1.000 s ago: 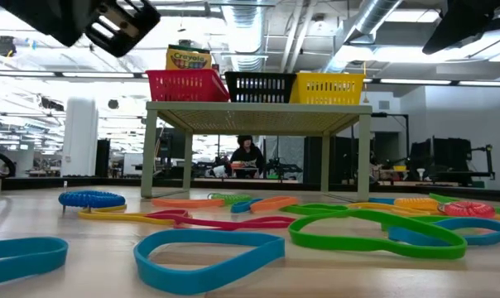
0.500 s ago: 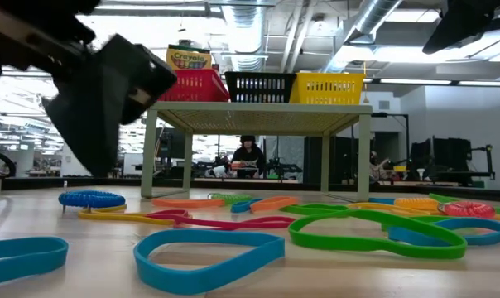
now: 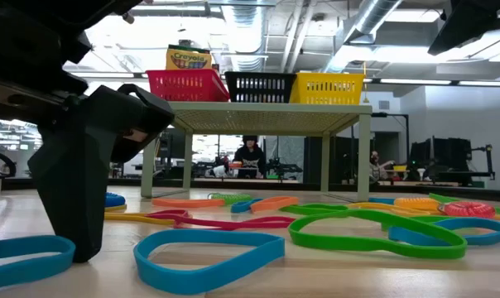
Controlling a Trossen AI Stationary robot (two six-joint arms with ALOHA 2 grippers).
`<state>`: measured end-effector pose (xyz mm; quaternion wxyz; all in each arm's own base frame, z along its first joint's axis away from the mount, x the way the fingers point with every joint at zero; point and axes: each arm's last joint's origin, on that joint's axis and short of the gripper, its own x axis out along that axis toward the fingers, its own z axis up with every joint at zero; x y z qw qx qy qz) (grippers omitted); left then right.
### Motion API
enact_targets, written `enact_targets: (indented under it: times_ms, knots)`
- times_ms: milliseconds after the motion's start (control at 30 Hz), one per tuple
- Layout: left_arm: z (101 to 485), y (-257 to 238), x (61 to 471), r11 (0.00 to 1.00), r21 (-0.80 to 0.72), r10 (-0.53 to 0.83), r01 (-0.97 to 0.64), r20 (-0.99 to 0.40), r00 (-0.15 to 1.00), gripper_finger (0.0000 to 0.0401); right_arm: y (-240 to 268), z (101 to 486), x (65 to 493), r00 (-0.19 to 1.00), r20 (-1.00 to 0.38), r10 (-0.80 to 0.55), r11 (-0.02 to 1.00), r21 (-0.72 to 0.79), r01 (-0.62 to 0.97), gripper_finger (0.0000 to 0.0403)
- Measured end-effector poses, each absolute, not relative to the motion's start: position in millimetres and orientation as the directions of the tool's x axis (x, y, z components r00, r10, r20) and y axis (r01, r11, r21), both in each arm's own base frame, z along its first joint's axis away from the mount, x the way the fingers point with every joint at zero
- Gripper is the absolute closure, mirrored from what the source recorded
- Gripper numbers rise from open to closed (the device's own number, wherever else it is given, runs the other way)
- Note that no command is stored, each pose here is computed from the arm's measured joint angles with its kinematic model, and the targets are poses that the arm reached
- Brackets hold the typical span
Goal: Pick & Place Office Desk Supplies
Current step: Put the blue rubber band into the black bin on the shelf
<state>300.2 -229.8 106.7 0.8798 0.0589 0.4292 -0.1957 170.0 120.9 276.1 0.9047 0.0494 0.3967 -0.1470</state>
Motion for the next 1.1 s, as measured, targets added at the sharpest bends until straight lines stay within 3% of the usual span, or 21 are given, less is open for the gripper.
enact_targets:
  times_ms: [267,533,600,733,933,1100]
  knots:
    - [104,-225,300,0.925,-0.056,-0.266,0.376,-0.801,0.536,0.0388,121,276,170,0.640,-0.734,-0.229,0.952,-0.031,0.304,0.0194]
    - [115,-218,300,0.926,-0.067,-0.272,0.372,-0.802,0.532,0.0398,121,276,170,0.640,-0.734,-0.229,0.952,-0.031,0.304,0.0194]
    - [126,-209,299,0.932,-0.065,-0.259,0.356,-0.806,0.532,0.0399,121,276,170,0.640,-0.734,-0.229,0.952,-0.031,0.304,0.0194]
    - [174,-185,304,0.958,-0.050,-0.227,0.283,-0.737,0.637,0.0400,121,276,170,0.640,-0.734,-0.228,0.952,-0.030,0.305,0.0194]
    - [256,-127,299,0.985,0.121,-0.037,0.121,-0.539,0.842,0.0400,121,276,170,0.641,-0.733,-0.228,0.952,-0.029,0.306,0.0194]
    - [313,-62,291,0.951,0.260,0.243,-0.166,-0.300,0.922,0.0400,120,276,170,0.640,-0.734,-0.230,0.951,-0.031,0.306,0.0194]
